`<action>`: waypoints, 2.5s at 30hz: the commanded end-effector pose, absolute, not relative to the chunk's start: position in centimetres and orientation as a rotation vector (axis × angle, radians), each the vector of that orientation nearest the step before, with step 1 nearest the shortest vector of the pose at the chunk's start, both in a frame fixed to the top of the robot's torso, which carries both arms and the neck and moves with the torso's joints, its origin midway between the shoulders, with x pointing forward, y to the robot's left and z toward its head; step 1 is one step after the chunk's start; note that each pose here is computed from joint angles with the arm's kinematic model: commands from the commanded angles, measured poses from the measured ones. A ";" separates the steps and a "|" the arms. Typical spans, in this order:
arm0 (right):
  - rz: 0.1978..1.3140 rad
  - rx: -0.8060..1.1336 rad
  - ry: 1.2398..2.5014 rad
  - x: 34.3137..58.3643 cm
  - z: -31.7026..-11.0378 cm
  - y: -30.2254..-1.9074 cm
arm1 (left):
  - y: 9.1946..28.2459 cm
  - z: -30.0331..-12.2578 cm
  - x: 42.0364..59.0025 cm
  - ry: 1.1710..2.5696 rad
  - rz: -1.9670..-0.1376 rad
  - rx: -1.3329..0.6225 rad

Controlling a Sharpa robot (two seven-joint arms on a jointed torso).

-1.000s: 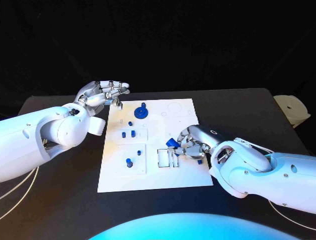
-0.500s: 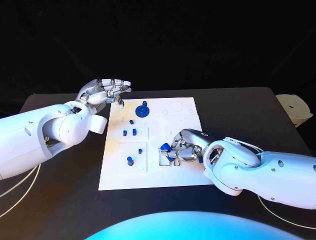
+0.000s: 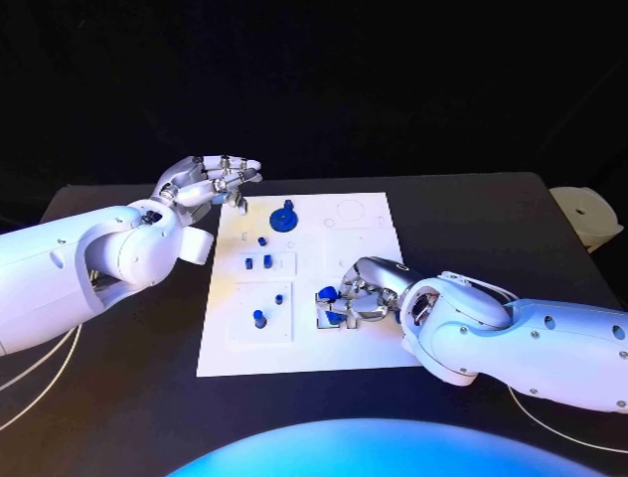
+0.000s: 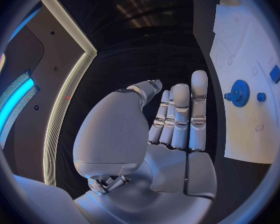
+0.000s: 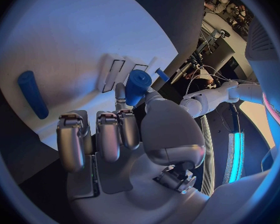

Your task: Assemble the parts on the task board

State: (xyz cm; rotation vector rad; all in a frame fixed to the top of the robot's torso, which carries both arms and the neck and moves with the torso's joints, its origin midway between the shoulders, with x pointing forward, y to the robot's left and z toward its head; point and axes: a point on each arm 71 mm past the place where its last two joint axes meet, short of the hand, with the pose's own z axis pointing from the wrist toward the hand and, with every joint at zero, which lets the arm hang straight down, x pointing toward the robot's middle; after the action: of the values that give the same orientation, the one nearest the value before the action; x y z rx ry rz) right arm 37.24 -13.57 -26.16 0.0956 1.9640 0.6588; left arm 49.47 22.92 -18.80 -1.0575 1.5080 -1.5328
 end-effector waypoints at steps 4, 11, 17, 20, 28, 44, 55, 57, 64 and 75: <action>0.656 0.051 1.989 37.0 -26.3 -13.2 | 22.7 -18.7 49.4 1.513 -1.554 -1.051; 0.642 0.051 1.963 37.1 -26.2 -13.4 | 22.8 -18.7 49.4 1.512 -1.552 -1.052; 0.623 0.052 1.931 37.3 -26.1 -13.6 | 22.8 -18.8 49.4 1.513 -1.551 -1.053; 0.615 0.050 1.920 37.3 -26.1 -13.6 | 22.8 -18.8 49.4 1.512 -1.549 -1.053; 0.620 0.033 1.891 37.1 -25.8 -13.8 | 22.9 -18.8 49.4 1.512 -1.547 -1.054; 0.669 -0.019 1.901 35.8 -25.2 -14.3 | 23.0 -18.8 49.4 1.511 -1.545 -1.055; 0.622 0.063 1.831 36.5 -23.7 -18.4 | 23.0 -18.9 49.4 1.510 -1.543 -1.056; 0.610 0.072 1.825 36.7 -23.4 -19.2 | 23.0 -18.9 49.4 1.510 -1.545 -1.055; 0.515 0.080 1.819 36.9 -23.0 -22.8 | 22.8 -18.9 49.4 1.510 -1.550 -1.053; 0.418 0.047 1.860 36.3 -24.6 -24.2 | 22.8 -18.9 49.3 1.511 -1.552 -1.052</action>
State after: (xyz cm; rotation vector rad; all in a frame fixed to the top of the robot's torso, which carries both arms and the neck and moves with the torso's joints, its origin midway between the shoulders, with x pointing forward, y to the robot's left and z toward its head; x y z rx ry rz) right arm 36.35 -24.29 -24.30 0.0967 1.8524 0.4530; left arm 49.44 23.04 -18.94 -1.0608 1.5103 -1.5282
